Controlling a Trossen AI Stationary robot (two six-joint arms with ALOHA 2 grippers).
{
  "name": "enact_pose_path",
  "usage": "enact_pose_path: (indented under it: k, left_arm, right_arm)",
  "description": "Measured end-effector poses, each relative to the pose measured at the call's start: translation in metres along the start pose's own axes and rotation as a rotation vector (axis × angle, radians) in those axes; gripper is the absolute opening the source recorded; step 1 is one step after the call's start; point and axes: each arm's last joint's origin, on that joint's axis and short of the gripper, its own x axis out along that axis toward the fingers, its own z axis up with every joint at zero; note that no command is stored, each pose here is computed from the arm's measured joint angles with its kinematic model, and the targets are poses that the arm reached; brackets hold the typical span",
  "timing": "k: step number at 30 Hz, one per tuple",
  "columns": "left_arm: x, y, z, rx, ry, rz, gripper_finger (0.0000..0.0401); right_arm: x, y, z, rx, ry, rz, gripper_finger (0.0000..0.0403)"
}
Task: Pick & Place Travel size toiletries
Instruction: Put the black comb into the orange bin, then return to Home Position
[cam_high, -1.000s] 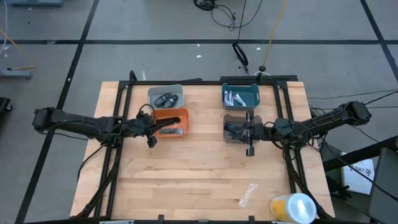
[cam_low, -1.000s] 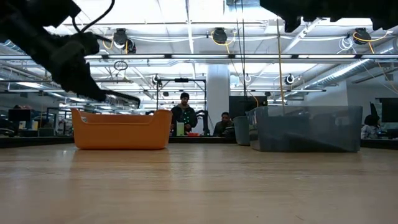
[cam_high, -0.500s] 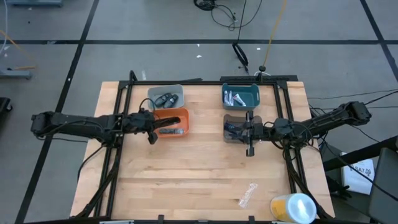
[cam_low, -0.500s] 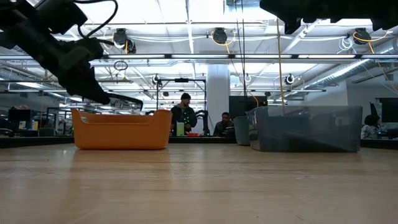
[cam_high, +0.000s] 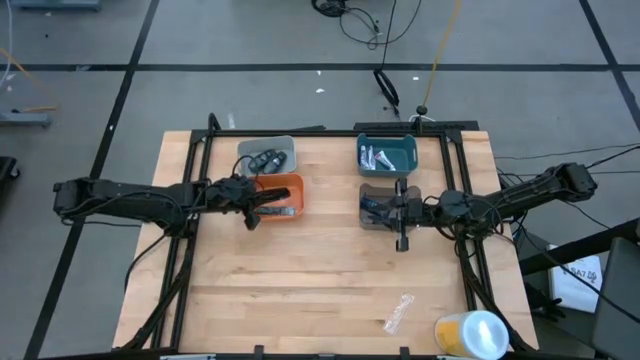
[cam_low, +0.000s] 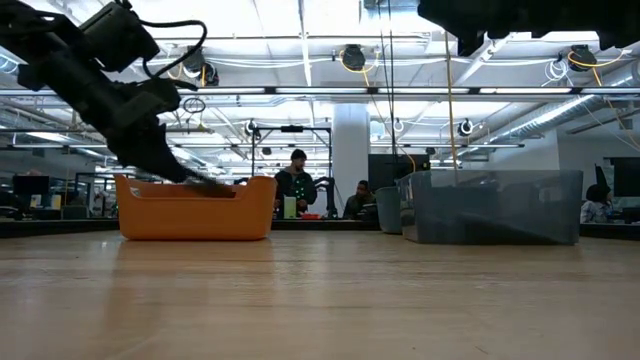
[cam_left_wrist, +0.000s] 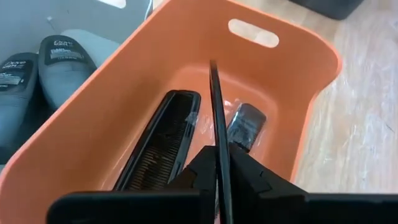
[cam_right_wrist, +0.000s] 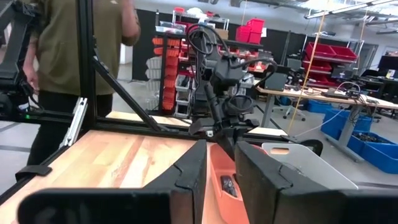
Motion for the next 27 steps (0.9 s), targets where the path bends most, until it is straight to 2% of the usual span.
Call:
enact_pose_path:
  k: [4, 14, 19, 27]
  left_arm:
    - [0.001, 0.0, 0.001, -0.014, -0.014, 0.008, 0.0058]
    - [0.0, 0.0, 0.002, -0.028, -0.022, 0.014, 0.0175]
    - [-0.005, 0.001, 0.001, -0.027, -0.016, 0.005, 0.02]
    - [-0.032, -0.005, 0.011, 0.074, -0.186, -0.095, 0.0209]
  right_arm:
    - [0.0, 0.0, 0.0, -0.001, 0.005, 0.001, 0.0073]
    - [0.0, 0.0, -0.001, -0.003, 0.012, 0.002, 0.0073]
    - [-0.001, 0.0, -0.002, -0.005, 0.023, 0.003, 0.0073]
    - [-0.015, -0.005, 0.0, 0.044, 0.101, -0.003, 0.0073]
